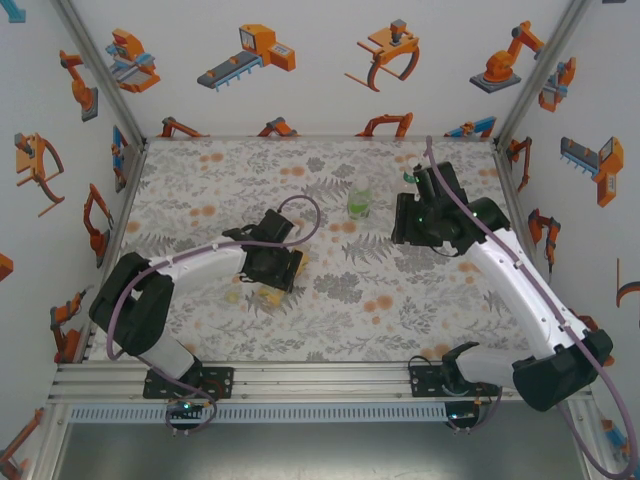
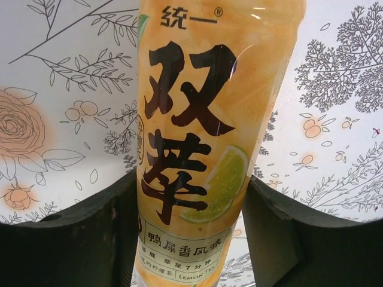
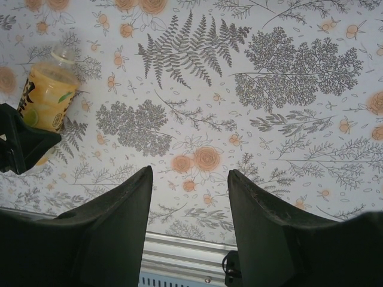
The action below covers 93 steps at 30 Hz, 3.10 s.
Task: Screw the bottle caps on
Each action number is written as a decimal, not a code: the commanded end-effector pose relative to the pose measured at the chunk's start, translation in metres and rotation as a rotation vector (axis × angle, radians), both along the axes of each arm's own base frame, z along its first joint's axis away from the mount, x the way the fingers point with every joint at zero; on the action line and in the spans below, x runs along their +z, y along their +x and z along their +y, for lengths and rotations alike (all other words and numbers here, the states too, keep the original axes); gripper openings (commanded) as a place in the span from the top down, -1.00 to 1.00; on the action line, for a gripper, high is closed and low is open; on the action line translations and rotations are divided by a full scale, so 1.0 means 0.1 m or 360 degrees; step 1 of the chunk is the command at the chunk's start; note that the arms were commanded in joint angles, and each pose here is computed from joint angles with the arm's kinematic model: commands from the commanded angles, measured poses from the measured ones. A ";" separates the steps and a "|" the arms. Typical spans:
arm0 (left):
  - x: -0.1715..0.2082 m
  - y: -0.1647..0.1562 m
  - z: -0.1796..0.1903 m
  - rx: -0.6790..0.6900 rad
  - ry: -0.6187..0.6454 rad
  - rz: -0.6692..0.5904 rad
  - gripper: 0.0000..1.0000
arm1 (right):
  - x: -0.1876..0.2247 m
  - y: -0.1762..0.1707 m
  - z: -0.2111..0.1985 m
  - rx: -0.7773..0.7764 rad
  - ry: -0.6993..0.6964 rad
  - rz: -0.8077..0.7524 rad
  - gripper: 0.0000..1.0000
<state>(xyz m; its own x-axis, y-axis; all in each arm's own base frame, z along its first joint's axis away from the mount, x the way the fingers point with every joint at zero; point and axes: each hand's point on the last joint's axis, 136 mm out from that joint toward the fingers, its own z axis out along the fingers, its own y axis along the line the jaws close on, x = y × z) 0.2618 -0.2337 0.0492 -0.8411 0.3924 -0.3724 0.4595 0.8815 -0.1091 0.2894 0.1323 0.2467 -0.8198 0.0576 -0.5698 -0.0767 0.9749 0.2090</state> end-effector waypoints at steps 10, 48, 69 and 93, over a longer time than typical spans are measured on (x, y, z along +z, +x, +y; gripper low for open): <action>0.76 0.05 0.07 0.0012 -0.0098 -0.0250 0.44 | 0.12 -0.05 0.11 0.0038 0.0130 -0.0040 0.10; 3.65 -1.48 0.53 -0.0566 -0.1390 -0.1266 0.99 | -1.01 -0.18 3.10 0.0587 0.0135 0.0127 0.22; 3.87 -1.74 0.62 -0.0698 -0.1529 -0.1401 1.00 | -1.60 -0.36 4.02 0.0716 0.0114 0.0268 0.29; 3.87 -1.74 0.65 -0.0680 -0.1504 -0.1412 1.00 | -2.05 -0.51 4.15 0.0749 0.0061 0.0399 0.48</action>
<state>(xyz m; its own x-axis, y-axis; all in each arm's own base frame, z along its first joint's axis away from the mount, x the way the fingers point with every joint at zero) 0.0918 -0.1720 0.4253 -0.1031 -0.1260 -0.9867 0.8998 0.4110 -0.1465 0.2429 0.5416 0.0471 -0.8670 -0.3321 -0.3715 -0.4521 0.8377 0.3064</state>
